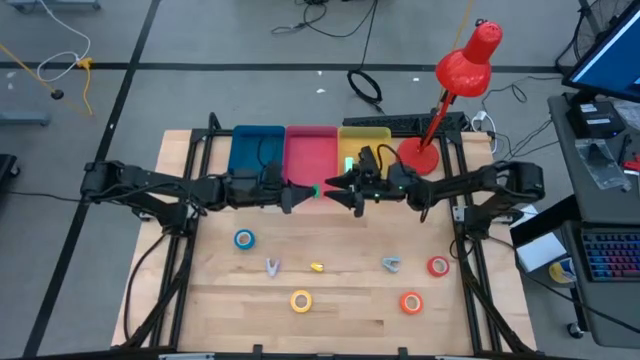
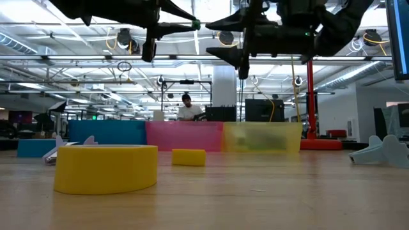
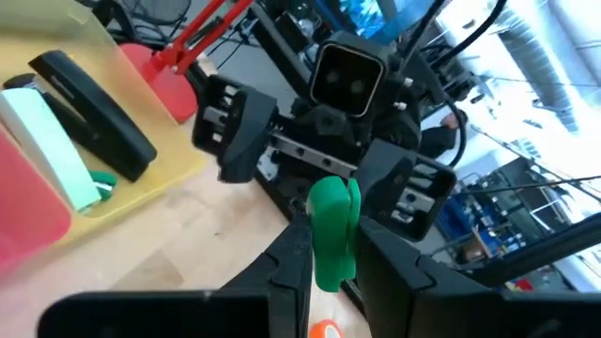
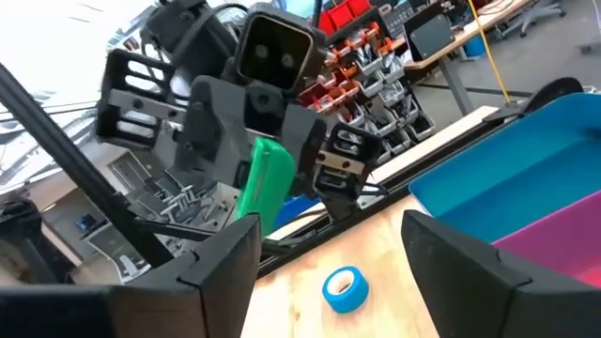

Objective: Pick and place Stapler, Stapler remover, tape
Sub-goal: Put the small green stapler into the yellow bin

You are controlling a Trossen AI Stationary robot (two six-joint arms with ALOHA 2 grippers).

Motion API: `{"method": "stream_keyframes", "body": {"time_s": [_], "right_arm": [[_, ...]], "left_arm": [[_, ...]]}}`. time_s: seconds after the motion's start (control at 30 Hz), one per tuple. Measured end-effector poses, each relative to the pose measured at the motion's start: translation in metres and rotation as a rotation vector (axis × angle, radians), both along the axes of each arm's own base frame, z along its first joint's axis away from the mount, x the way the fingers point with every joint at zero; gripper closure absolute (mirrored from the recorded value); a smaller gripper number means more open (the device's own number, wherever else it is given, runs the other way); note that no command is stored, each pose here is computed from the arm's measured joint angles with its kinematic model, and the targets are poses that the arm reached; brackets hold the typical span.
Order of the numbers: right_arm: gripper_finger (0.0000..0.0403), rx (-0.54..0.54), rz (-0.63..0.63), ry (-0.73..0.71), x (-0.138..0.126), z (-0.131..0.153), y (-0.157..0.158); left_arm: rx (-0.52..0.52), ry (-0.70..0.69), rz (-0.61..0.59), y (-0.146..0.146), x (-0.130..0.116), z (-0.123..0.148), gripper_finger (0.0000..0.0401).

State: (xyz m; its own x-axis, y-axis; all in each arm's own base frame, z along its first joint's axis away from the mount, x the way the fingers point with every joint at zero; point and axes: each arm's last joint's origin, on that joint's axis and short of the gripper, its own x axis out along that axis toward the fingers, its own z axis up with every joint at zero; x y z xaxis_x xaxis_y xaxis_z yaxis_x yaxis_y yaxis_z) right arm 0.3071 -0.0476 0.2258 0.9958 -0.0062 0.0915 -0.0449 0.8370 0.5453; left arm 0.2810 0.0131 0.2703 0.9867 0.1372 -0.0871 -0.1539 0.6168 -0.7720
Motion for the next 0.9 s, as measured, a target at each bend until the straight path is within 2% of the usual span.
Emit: {"method": "stream_keyframes", "body": {"time_s": [0.2,0.4,0.67,0.9], "right_arm": [[0.0149,-0.003,0.003,-0.002,0.014,0.002,-0.002],[0.0154,0.018,0.059,0.003,0.026,0.000,-0.003],[0.0173,0.044,0.107,0.011,0.026,0.000,-0.002],[0.0159,0.054,0.132,0.044,0.025,-0.001,-0.001]], "left_arm": [[0.002,0.000,0.009,0.003,0.000,0.000,0.0332],[0.016,-0.001,0.009,0.003,0.000,0.000,0.0332],[0.028,0.030,0.015,0.004,0.000,-0.003,0.0332],[0.028,0.038,0.032,0.009,-0.001,-0.003,0.0332]]}}
